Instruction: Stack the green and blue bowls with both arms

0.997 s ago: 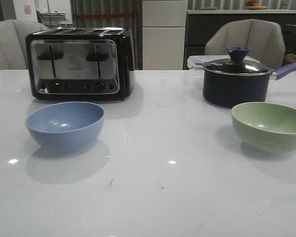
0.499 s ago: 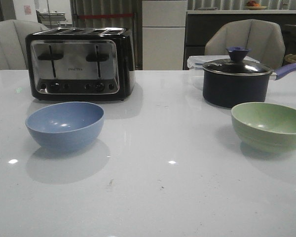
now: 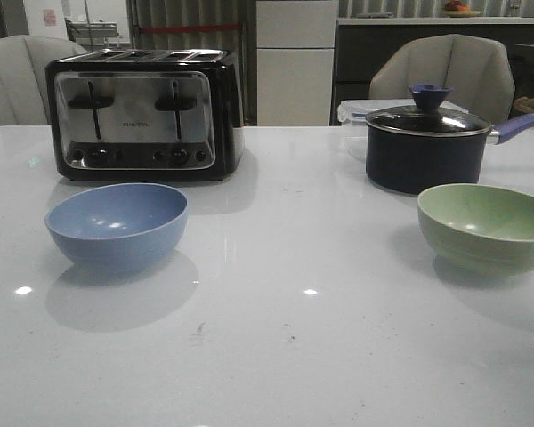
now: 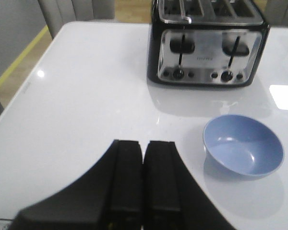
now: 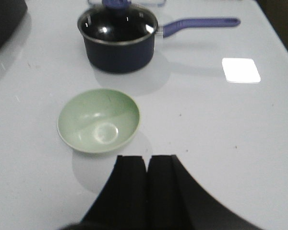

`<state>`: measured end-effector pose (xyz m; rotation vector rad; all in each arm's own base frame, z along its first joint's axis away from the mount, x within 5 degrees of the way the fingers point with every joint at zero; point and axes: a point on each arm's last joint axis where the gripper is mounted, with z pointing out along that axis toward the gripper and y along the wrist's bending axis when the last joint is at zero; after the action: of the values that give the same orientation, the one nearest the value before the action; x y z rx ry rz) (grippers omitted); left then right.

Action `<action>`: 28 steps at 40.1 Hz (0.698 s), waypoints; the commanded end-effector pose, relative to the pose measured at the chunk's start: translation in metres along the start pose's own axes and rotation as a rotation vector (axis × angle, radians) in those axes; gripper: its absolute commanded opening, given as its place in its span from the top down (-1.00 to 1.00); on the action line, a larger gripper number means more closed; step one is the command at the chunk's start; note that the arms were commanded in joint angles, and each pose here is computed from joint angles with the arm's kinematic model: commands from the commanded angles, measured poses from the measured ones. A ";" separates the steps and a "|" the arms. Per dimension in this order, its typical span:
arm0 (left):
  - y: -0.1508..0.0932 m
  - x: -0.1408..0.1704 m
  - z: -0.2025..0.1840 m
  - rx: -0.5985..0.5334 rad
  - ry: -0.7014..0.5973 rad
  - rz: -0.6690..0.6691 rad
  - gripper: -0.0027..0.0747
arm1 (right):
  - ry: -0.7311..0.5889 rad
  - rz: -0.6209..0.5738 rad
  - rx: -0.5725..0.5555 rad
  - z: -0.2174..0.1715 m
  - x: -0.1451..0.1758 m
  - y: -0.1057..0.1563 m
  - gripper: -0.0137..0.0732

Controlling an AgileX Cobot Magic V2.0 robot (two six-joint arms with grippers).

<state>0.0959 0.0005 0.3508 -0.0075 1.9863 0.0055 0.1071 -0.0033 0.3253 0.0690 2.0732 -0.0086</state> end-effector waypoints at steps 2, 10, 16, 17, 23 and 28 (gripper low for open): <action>-0.001 -0.012 0.012 0.003 -0.021 -0.007 0.69 | 0.023 -0.038 0.026 0.013 -0.012 -0.001 0.55; -0.001 -0.010 0.030 0.002 0.060 -0.006 0.69 | 0.138 -0.042 0.030 0.036 -0.008 -0.001 0.55; -0.006 -0.010 0.035 0.037 0.068 0.045 0.41 | 0.205 -0.039 0.027 0.053 -0.006 0.000 0.32; -0.008 -0.010 0.035 0.050 0.068 0.051 0.32 | 0.212 -0.036 0.025 0.055 -0.006 0.000 0.24; -0.017 -0.010 0.034 0.116 0.061 0.084 -0.33 | 0.240 -0.020 0.013 0.075 -0.005 0.002 -0.44; -0.025 -0.010 0.033 0.171 0.060 0.109 -0.41 | 0.282 0.022 0.008 0.100 -0.010 0.003 -0.64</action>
<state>0.1268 -0.0199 0.3325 0.1947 2.1384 -0.0651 0.1805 -0.0032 0.2727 0.0812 2.4390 -0.0106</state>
